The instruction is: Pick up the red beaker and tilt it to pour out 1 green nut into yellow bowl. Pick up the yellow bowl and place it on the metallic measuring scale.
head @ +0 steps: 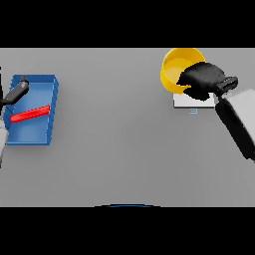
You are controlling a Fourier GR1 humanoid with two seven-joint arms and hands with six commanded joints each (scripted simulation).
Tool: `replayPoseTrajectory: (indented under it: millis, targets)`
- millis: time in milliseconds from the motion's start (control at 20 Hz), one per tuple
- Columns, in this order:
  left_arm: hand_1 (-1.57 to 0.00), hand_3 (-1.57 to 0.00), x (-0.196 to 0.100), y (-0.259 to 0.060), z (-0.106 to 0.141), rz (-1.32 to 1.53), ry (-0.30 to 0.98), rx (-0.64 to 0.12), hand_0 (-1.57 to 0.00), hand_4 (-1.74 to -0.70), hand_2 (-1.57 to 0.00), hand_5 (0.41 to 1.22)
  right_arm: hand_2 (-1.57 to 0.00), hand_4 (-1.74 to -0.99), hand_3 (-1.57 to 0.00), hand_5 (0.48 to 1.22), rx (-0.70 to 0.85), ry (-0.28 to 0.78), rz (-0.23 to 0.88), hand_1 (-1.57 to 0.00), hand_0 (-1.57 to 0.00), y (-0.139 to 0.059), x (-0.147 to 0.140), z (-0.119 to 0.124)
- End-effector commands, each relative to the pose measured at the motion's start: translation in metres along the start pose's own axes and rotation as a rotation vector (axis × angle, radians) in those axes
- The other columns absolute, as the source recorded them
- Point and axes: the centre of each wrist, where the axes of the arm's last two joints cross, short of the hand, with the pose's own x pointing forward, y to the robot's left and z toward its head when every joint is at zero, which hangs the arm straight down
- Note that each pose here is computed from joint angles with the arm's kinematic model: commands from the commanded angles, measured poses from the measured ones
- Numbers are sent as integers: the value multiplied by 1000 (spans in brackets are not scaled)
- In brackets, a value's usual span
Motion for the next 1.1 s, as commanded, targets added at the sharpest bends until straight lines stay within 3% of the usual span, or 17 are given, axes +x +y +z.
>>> replayPoseTrajectory:
  millis: [0, 150, 400, 700, 900, 1000, 1050]
  targets:
    - [1, 1, -1, -1, 1, 1, -7, -5, 1, -737, 1, 699, -1508, -1741, -1186, 1221, -9, 11, -13, -1571, -1571, 0, -6, 0]
    - [1, 1, 0, -1, -1, 5, -2, 5, 1, -728, 1, 691, -1506, -1741, -1176, 1221, -9, 74, -40, -1571, -1571, 14, -24, -6]
    - [1, 1, -2, 1, 0, -4, -4, -4, 1, -724, 1, 681, -1425, -1741, -1315, 1221, -1, 128, -70, -1571, -1571, 33, -50, -7]
    - [1, 1, -3, -1, -2, -1, 7, 4, 1, -728, 1, 675, -1362, -1741, -1338, 1221, 22, 139, -120, -1571, -1571, 55, -58, -12]
    - [1, 1, -2, -1, -1, -11, 0, -4, 1, -723, 1, 669, -1330, -1741, -1463, 1221, 20, 114, -142, -1571, -1501, 61, -58, -18]
    - [1, 1, 0, 0, -1, -13, -3, -1, 1, -724, 1, 667, -1382, -1734, -1390, 1221, 22, 124, -145, -1501, -1448, 63, -59, -19]
    - [1, 1, -2, -1, 1, -13, -10, -3, 1, -725, 1, 669, -1420, -1736, -1244, 1221, 17, 120, -160, -1479, -1472, 64, -59, -18]
